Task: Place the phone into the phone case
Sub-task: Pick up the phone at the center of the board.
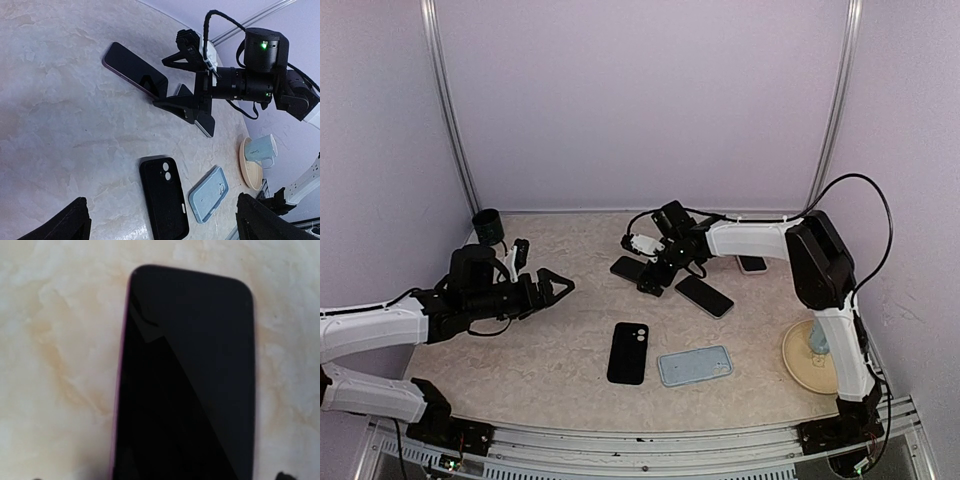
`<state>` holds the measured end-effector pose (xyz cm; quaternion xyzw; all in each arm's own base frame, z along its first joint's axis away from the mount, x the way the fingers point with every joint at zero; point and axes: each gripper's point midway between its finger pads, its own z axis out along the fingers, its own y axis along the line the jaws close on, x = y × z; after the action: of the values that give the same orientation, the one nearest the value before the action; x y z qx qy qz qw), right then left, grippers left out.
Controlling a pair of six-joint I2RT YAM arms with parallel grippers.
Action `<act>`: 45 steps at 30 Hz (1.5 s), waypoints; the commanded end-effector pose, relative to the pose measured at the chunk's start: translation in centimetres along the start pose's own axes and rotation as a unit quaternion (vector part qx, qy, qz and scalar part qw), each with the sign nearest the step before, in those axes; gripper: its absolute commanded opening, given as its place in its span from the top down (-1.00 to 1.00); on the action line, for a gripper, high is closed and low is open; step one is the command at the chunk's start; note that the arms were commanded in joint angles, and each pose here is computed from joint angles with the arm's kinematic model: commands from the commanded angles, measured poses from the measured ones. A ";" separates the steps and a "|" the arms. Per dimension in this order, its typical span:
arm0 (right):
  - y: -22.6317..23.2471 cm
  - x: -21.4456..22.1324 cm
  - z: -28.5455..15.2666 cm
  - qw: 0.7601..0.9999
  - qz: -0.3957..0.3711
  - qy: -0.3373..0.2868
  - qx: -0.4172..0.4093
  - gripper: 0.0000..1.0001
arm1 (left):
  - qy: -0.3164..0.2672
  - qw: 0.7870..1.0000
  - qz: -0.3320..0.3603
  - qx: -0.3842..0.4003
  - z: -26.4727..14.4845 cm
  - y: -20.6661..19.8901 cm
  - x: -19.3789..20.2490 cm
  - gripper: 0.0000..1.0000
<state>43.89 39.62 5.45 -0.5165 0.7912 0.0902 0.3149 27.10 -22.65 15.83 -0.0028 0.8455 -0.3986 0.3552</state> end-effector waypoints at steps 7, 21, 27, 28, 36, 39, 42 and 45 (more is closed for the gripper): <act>-1.2 2.0 2.2 0.999 0.025 -0.038 -0.019 -0.99 | 0.001 0.999 0.008 0.035 1.8 -1.7 -0.7 -0.98; -0.6 4.1 4.2 0.996 0.053 -0.037 -0.062 -0.99 | 0.002 0.999 0.009 0.037 2.5 -2.1 -1.1 -0.98; 0.2 4.8 5.2 0.994 0.062 -0.029 -0.083 -0.98 | 0.003 0.999 0.011 0.031 2.7 -2.0 -1.2 -0.98; 0.3 5.0 5.3 0.994 0.062 -0.027 -0.087 -0.97 | 0.002 0.999 0.011 0.032 2.7 -2.0 -1.3 -0.98; 0.3 6.7 5.9 0.990 0.083 -0.008 -0.110 -0.80 | 0.002 0.999 0.012 0.035 3.2 -2.4 -1.8 -0.98; 0.6 7.0 5.9 0.990 0.084 -0.007 -0.117 -0.73 | 0.005 0.999 0.011 0.035 3.5 -2.5 -1.9 -0.98; 0.6 7.1 5.7 0.990 0.078 -0.007 -0.115 -0.55 | 0.006 0.999 0.011 0.035 3.6 -2.5 -1.9 -0.98; 0.4 6.9 5.5 0.991 0.072 -0.008 -0.111 -0.40 | 0.005 0.999 0.010 0.035 3.6 -2.5 -2.0 -0.98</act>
<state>46.37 39.45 2.62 -0.4902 0.7743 0.2141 0.3382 29.73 -25.62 16.09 0.0093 0.8404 -0.4161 0.3471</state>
